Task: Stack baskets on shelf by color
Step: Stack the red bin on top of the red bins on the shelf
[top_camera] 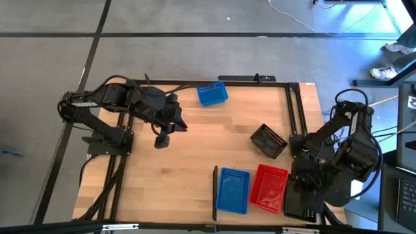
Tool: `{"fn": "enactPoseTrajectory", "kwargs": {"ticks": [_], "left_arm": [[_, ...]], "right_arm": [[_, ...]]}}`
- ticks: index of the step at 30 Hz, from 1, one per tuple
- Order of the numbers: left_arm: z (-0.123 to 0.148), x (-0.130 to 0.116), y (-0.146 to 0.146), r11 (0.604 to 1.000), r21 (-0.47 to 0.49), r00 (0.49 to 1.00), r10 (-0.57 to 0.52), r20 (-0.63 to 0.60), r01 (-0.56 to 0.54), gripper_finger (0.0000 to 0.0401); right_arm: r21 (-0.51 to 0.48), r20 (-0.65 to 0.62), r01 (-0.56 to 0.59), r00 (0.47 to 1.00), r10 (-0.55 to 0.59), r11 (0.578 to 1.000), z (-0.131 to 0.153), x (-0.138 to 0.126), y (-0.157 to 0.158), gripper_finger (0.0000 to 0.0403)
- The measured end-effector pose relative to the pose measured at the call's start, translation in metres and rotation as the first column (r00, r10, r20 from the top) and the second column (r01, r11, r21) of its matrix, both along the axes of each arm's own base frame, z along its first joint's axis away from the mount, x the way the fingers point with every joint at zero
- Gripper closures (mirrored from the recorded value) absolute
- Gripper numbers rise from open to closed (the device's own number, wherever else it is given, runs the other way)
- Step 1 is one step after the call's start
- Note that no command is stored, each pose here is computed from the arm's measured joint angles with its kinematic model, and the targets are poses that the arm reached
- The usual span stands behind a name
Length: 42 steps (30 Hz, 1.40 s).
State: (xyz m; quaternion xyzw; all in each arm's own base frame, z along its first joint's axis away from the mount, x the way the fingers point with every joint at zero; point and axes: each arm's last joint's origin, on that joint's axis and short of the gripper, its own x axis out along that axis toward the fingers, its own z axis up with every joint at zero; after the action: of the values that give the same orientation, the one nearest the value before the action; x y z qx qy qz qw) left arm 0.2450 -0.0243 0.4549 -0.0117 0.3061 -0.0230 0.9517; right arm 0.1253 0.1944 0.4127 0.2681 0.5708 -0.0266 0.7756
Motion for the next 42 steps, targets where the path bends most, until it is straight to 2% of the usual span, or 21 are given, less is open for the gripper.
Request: {"fn": "enactPoseTrajectory", "kwargs": {"ticks": [5,8,13,20,27,36,42], "left_arm": [[0.0,0.0,0.0,1.0,-0.001,1.0,0.0,0.0,0.0,0.0361],[0.0,0.0,0.0,1.0,-0.001,1.0,0.0,0.0,0.0,0.0361],[0.0,0.0,0.0,1.0,-0.001,1.0,0.0,0.0,0.0,0.0361],[0.0,0.0,0.0,1.0,0.0,1.0,0.0,0.0,0.0,0.0361],[0.0,0.0,0.0,1.0,0.0,1.0,-0.001,0.0,0.001,0.0361],[0.0,0.0,0.0,1.0,0.001,1.0,-0.001,-0.005,0.001,0.036],[0.0,0.0,0.0,1.0,0.002,1.0,-0.002,-0.006,0.002,0.036]], "right_arm": [[-0.066,-0.044,0.005,0.999,-0.008,0.998,-0.008,0.002,0.003,0.034],[-0.115,-0.086,0.043,0.995,-0.053,0.992,-0.014,0.004,0.004,0.034],[-0.158,-0.047,0.064,0.996,-0.073,0.985,-0.019,0.012,0.009,0.034],[-0.188,-0.063,0.098,0.992,-0.111,0.977,-0.027,0.024,0.011,0.034],[-0.235,-0.072,0.048,0.995,-0.066,0.971,-0.033,0.037,0.011,0.034],[-0.199,-0.112,0.052,0.991,-0.076,0.979,-0.033,0.038,0.011,0.034],[-0.237,-0.039,0.044,0.998,-0.055,0.971,-0.032,0.041,0.01,0.034]]}}
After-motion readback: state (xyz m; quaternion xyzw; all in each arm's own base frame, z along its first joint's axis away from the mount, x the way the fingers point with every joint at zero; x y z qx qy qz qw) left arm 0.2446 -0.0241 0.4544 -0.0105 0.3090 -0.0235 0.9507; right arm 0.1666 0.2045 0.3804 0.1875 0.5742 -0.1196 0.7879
